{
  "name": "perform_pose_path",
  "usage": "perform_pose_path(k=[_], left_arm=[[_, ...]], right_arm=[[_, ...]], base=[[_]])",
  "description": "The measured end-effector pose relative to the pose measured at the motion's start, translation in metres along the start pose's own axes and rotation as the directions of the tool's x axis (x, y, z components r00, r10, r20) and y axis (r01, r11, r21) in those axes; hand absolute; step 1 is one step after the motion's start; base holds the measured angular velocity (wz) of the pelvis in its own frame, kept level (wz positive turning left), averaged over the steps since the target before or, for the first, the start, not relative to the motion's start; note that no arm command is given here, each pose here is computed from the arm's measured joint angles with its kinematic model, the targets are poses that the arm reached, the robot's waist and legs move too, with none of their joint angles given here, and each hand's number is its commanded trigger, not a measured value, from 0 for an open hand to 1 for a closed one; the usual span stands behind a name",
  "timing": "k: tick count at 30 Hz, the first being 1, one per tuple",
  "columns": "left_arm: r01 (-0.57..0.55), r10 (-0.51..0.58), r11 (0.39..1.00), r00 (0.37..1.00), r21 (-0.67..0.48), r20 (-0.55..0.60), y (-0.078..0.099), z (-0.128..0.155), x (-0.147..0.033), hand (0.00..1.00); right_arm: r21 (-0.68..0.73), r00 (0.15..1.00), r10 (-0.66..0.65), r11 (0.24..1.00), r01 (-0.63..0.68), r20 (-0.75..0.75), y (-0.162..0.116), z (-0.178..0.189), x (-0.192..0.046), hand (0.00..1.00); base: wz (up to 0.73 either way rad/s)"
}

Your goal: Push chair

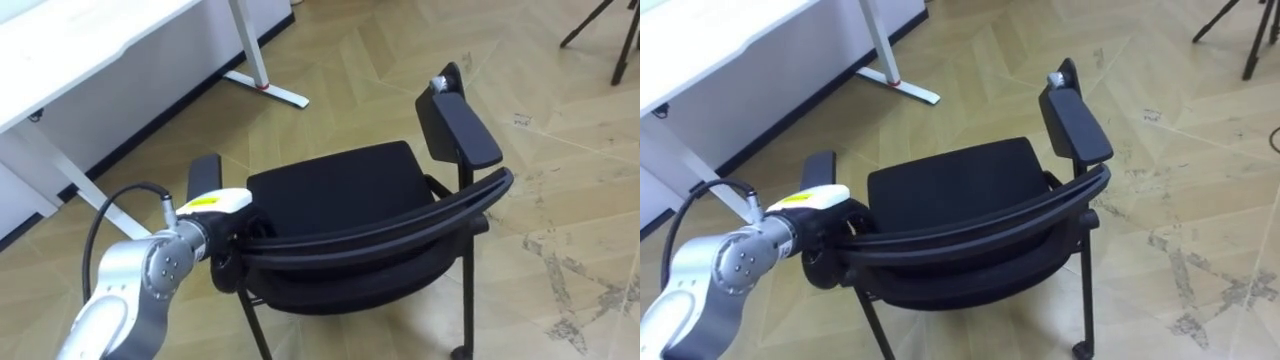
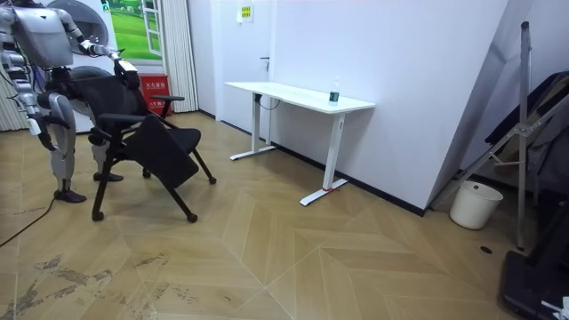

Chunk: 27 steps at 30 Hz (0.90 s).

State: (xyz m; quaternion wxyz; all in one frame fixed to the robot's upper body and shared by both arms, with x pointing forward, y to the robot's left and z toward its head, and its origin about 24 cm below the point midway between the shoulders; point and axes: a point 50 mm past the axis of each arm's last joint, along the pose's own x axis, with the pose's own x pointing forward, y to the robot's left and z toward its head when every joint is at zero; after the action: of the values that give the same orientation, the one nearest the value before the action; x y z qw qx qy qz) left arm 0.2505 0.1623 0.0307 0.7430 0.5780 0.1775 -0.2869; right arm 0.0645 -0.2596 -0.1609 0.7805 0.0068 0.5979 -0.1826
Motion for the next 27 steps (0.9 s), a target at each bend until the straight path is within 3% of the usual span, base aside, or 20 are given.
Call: perform_pose_path(k=[16,25,27], left_arm=[[-0.114,0.114,0.993,0.993,-0.017,0.03,0.005,0.006,0.003,1.0],[-0.145,0.145,0.989,0.989,-0.004,0.018,0.006,0.003,0.002,1.0],[-0.157,0.157,0.988,0.988,-0.002,0.013,0.008,0.002,0.002,1.0]], right_arm=[[0.011,1.0,-0.01,1.0,0.01,0.01,0.001,0.004,0.0,0.0],[0.15,0.983,-0.184,0.972,0.18,0.014,-0.019,0.01,-0.001,0.0],[0.151,0.965,-0.25,0.96,0.236,0.08,-0.026,0.027,-0.003,0.0]], base=[[0.0],[0.0],[-0.05]])
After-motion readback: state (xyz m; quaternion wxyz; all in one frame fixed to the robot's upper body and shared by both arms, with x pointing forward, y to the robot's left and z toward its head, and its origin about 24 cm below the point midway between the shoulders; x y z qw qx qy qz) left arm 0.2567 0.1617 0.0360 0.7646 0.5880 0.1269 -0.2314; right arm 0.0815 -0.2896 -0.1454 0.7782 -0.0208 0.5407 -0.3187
